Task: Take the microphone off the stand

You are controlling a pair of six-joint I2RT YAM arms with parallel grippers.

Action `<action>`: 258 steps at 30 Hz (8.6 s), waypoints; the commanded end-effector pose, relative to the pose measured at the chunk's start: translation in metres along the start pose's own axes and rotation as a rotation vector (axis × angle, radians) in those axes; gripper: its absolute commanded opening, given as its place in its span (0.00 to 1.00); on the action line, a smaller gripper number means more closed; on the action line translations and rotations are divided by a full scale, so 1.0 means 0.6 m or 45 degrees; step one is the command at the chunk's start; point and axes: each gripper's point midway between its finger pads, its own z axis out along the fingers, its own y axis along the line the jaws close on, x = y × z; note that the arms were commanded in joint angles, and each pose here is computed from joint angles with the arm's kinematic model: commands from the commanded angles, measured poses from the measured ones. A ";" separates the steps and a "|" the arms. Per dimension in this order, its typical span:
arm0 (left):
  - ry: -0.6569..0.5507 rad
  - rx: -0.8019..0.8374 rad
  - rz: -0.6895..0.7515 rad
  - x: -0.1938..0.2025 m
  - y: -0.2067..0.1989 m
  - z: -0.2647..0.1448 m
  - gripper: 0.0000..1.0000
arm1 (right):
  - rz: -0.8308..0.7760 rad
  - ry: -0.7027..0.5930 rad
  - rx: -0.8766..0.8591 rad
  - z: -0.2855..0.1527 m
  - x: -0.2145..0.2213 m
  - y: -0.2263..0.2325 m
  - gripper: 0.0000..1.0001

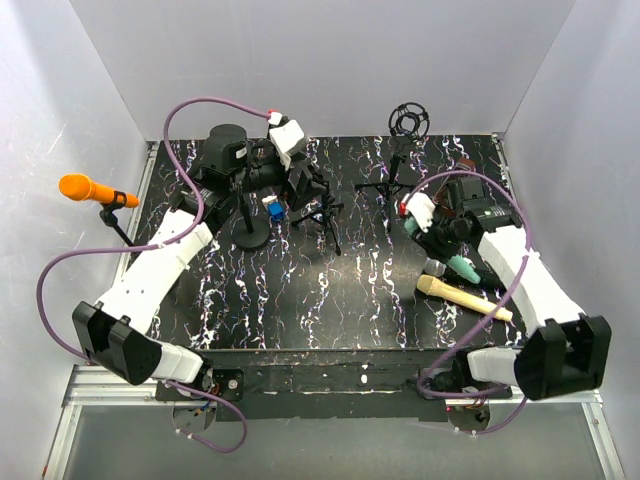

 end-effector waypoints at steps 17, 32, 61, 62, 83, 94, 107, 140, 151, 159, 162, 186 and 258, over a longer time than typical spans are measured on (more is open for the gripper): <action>-0.117 -0.007 0.165 -0.035 -0.019 -0.037 0.89 | -0.155 0.740 -0.020 0.135 0.218 -0.197 0.20; -0.097 -0.045 0.148 -0.020 -0.004 -0.023 0.91 | -0.065 0.722 -0.084 0.133 0.205 -0.192 0.66; 0.058 -0.379 -0.188 0.044 0.128 0.071 0.79 | 0.588 -0.682 -0.470 -0.092 -0.357 -0.066 0.59; 0.087 -0.374 -0.221 0.054 0.129 0.075 0.78 | 0.575 -0.700 -0.467 -0.092 -0.359 -0.065 0.61; 0.107 -0.369 -0.968 0.118 0.133 0.098 0.29 | 0.617 -0.563 -0.597 -0.001 -0.336 -0.035 0.54; 0.112 -0.322 -1.022 0.120 0.109 0.087 0.00 | 0.767 -0.473 -0.732 0.071 -0.351 -0.014 0.58; 0.158 -0.445 -1.174 0.139 0.104 0.097 0.00 | 1.024 -0.354 -0.859 0.132 -0.322 0.012 0.62; 0.251 -0.657 -1.309 0.212 0.137 0.085 0.00 | 1.013 -0.372 -0.895 0.206 -0.362 0.002 0.18; 0.198 -0.627 -1.312 0.197 0.144 0.072 0.00 | 0.255 -0.561 -0.241 0.202 -0.393 -0.067 0.01; 0.229 -0.650 -1.323 0.215 0.137 0.065 0.00 | -0.632 -0.938 0.468 0.174 -0.436 -0.037 0.01; 0.217 -0.647 -1.320 0.212 0.138 0.064 0.00 | -1.071 -0.999 0.683 0.184 -0.415 0.002 0.01; 0.200 -0.651 -1.339 0.215 0.140 0.057 0.00 | 0.655 -0.309 -0.503 0.113 -0.295 0.055 0.89; 0.175 -0.642 -1.362 0.222 0.154 0.055 0.00 | 0.547 -0.307 -0.409 0.209 -0.287 0.031 0.74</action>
